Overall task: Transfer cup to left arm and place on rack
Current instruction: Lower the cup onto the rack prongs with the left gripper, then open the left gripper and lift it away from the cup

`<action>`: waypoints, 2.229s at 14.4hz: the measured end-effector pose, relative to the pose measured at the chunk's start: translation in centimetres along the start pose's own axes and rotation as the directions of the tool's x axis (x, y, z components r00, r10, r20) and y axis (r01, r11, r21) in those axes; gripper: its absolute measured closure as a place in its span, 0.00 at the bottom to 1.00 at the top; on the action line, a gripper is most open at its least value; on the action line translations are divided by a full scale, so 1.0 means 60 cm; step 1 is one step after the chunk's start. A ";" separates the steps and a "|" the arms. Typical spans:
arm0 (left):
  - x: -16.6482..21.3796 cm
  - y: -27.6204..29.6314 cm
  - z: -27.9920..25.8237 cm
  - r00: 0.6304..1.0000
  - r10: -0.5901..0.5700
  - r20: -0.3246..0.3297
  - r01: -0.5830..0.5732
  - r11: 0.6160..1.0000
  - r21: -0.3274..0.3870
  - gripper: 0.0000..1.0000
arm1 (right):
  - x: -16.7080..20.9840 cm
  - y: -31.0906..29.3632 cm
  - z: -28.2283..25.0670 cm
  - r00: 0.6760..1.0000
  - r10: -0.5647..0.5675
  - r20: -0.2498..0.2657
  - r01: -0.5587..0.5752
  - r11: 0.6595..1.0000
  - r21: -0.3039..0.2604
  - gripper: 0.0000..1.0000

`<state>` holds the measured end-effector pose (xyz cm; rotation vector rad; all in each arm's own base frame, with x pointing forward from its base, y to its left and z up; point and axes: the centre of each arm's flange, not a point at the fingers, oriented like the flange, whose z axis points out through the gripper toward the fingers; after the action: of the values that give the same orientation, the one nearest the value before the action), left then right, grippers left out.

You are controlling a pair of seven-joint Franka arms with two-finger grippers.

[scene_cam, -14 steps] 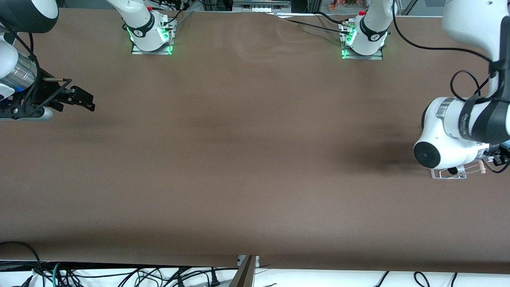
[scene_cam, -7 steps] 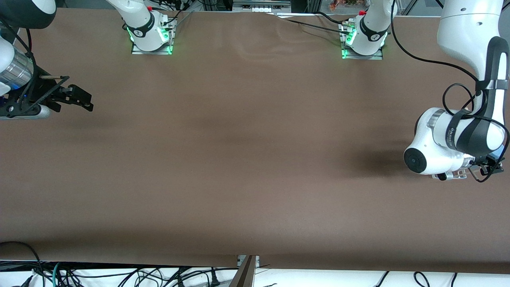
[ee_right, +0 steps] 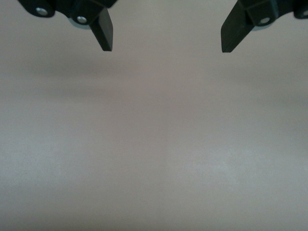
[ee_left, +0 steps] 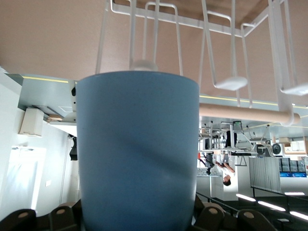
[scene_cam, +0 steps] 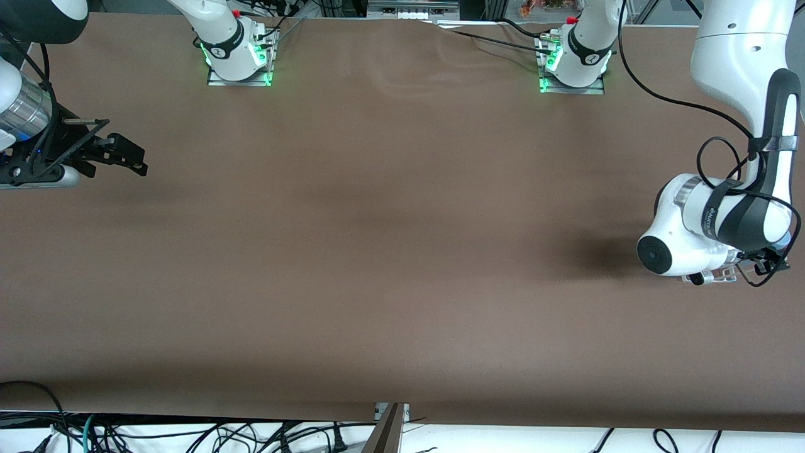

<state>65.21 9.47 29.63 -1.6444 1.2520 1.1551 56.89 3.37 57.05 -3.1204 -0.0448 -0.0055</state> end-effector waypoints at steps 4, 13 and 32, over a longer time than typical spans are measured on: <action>0.022 0.002 0.007 1.000 -0.007 -0.004 0.007 1.000 0.002 0.32 | -0.003 -0.002 -0.003 1.000 -0.002 0.016 0.002 1.000 0.000 0.00; 0.039 0.003 0.023 1.000 -0.022 -0.005 0.022 1.000 -0.006 0.18 | -0.008 -0.004 -0.017 0.999 0.006 0.034 -0.006 1.000 -0.001 0.00; -0.176 0.042 -0.194 0.733 -0.556 -0.391 0.315 0.788 -0.530 0.00 | -0.008 -0.005 -0.021 0.999 0.005 0.034 -0.005 1.000 -0.001 0.00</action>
<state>64.06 1.15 43.12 -2.5702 0.8296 0.7050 56.39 3.61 58.31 -3.1212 -0.0376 0.0471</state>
